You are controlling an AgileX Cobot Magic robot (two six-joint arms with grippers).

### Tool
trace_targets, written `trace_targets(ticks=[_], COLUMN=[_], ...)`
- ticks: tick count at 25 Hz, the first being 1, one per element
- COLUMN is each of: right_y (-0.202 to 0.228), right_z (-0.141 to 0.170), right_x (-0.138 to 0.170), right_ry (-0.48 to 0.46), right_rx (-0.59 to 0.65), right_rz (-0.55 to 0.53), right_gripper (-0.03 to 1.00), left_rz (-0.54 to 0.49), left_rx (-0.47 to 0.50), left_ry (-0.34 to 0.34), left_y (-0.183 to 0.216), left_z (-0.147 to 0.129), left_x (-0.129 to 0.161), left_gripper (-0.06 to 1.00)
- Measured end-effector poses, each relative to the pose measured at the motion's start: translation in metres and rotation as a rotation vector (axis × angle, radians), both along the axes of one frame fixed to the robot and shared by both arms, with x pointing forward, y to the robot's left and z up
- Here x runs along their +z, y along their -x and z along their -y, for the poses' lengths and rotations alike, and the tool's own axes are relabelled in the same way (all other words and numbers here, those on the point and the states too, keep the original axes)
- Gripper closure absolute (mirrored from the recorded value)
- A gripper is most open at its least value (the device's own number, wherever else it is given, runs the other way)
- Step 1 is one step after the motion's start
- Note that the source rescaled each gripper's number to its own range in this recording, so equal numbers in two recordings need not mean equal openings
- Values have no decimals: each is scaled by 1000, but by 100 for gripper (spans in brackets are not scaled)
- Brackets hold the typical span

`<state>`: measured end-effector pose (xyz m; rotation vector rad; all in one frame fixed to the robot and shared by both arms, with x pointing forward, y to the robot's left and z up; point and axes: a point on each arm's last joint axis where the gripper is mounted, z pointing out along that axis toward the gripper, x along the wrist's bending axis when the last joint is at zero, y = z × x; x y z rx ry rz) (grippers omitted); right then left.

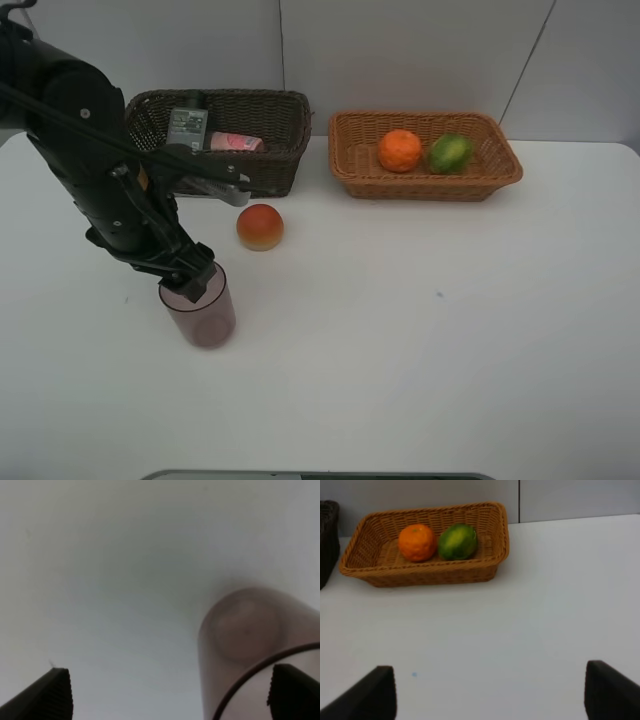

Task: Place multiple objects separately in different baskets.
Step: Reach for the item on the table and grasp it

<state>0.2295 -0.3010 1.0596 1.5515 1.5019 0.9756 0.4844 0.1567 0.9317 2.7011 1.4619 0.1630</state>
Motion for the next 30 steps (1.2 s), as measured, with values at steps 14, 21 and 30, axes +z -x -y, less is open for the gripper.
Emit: trace_targets(ticks=[14,21,30], right_y=[0,0,0], right_z=[0,0,0], right_x=[0,0,0], right_ry=[-1,-1,-1], right_rx=[1,1,1], right_rz=[0,0,0], right_gripper=[22,22,22], left_rz=[-9,-33,-45], left_rx=[-3,0,26], left_ry=[-2,-12,7], left_y=[-4,-6,-5], left_z=[3,4,6], left_x=[-14,-25,-28], left_gripper=[-2,24,90])
